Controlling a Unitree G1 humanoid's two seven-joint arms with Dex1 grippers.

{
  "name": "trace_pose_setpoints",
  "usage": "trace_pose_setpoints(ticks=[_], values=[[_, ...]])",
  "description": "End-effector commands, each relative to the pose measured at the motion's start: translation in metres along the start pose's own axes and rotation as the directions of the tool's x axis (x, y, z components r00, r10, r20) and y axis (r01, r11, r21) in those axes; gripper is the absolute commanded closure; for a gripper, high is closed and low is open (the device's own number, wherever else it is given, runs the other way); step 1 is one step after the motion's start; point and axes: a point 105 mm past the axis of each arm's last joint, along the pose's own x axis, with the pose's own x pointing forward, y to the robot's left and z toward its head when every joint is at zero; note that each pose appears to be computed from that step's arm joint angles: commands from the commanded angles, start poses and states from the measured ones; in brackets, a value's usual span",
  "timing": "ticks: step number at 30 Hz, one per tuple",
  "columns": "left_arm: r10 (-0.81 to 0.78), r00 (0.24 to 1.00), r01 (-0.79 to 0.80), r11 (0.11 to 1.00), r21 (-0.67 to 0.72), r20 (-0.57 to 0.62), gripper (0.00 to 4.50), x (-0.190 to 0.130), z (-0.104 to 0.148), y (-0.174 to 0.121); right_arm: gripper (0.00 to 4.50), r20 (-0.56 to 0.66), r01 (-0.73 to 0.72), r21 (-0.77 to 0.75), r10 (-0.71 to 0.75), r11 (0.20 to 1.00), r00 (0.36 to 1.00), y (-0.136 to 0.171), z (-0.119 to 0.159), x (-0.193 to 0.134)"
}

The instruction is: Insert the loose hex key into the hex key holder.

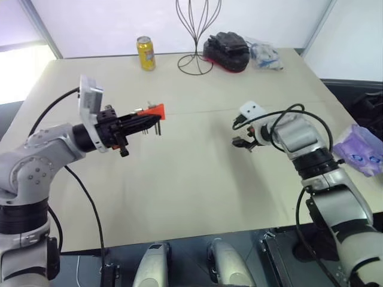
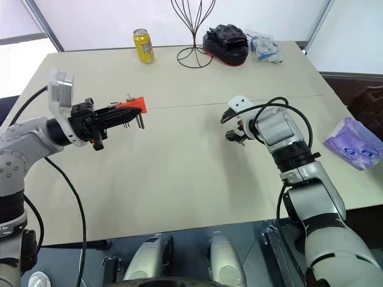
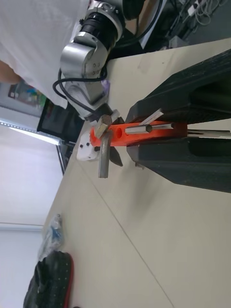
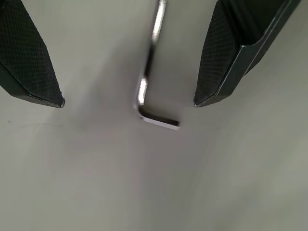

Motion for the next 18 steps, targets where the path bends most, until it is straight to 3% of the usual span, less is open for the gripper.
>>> trace_pose_setpoints(ticks=[1, 4, 7, 14, 18], values=[[-0.001, 1.0, 0.0, 0.999, 0.049, 0.023, 4.5, -0.003, 0.01, -0.005, 0.06, -0.001, 0.035, 0.029, -0.035, 0.999, 0.999, -0.009, 0.004, -0.002], [0.001, 1.0, -0.002, 0.999, 0.049, 0.022, 4.5, -0.003, 0.01, -0.004, 0.06, -0.01, 0.032, 0.054, -0.032, 0.998, 0.999, -0.009, 0.003, 0.0], [0.004, 1.0, -0.005, 0.999, 0.054, 0.02, 4.5, -0.003, 0.01, -0.004, 0.81, -0.017, 0.02, 0.066, -0.019, 0.998, 1.0, -0.007, 0.004, 0.003], [0.01, 1.0, -0.011, 0.998, 0.059, 0.019, 4.5, -0.005, 0.011, -0.003, 4.44, -0.01, -0.004, 0.064, 0.004, 0.998, 1.0, -0.002, 0.007, 0.004], [0.01, 1.0, -0.011, 0.998, 0.055, 0.019, 4.5, -0.005, 0.011, -0.002, 4.44, 0.055, 0.001, 0.057, -0.004, 0.998, 0.998, 0.0, 0.014, 0.003]])
